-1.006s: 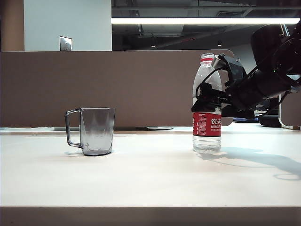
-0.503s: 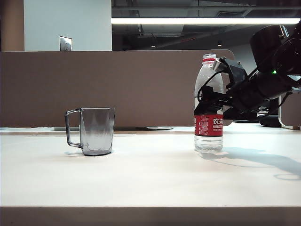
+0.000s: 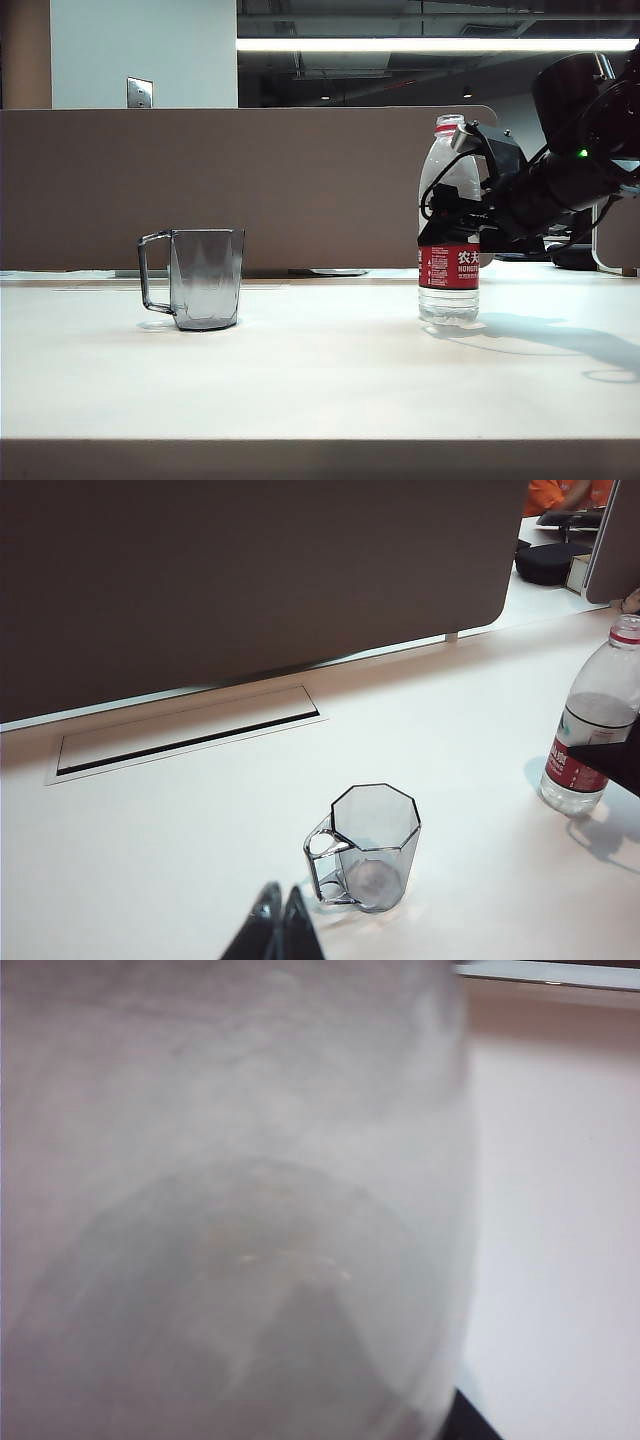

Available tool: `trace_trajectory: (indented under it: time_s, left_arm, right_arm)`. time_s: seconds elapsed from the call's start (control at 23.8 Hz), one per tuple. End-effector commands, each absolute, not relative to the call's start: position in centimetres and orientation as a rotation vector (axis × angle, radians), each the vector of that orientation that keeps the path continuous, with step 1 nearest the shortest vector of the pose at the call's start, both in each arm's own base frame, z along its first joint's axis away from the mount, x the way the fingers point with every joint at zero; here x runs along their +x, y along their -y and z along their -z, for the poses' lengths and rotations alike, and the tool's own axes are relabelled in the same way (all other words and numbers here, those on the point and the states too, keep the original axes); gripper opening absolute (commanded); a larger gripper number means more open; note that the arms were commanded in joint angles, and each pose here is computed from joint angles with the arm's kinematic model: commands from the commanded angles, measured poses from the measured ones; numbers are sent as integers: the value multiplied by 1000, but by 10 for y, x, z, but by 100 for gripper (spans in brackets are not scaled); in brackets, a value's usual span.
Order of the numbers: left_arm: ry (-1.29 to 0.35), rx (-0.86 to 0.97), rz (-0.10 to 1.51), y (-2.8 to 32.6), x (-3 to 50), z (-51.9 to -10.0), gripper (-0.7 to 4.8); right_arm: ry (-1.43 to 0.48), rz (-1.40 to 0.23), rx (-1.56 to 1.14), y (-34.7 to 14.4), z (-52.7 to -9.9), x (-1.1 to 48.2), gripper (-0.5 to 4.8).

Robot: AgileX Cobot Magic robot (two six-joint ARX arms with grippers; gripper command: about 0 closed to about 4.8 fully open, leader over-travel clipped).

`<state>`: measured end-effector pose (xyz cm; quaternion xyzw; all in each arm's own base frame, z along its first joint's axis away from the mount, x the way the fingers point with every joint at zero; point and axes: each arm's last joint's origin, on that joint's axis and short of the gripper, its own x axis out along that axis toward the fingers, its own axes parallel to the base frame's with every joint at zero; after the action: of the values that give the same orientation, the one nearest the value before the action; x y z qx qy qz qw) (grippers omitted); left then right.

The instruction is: Pick up the mineral water bottle on the table and pour water into the mug until it's half full.

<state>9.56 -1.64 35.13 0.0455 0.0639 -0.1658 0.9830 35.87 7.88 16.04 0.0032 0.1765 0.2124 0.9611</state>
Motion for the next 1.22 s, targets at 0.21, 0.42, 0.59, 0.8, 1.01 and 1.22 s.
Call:
trace_trajectory:
  time_s: [0.21,0.42,0.59,0.8,1.01,1.22]
  left_arm:
    - [-108,97,334,16,95,-355,-5]
    - [-108,97,334,16,95,-355,-5]
    - [-108,96,334,16,95,-355,-5]
    - [-108,97,333,16,95,-355,-5]
    - [-109,96,332,16,95,-354,-5]
    - [-110,96,332,16,95,-354,-5]
  right_arm:
    - [-334,-418,-1,-79,-165,360,312]
    - [-334,-418,-1,-79,-165,360,278]
    - [-334,-419,-1,-79,-165,360,278]
    - [-287,-424,-1,-79,-174,359,278]
    - [-213,-426,-28,-79,-194,359,278]
    - [-245,-414,-118,-91,-217,365,279]
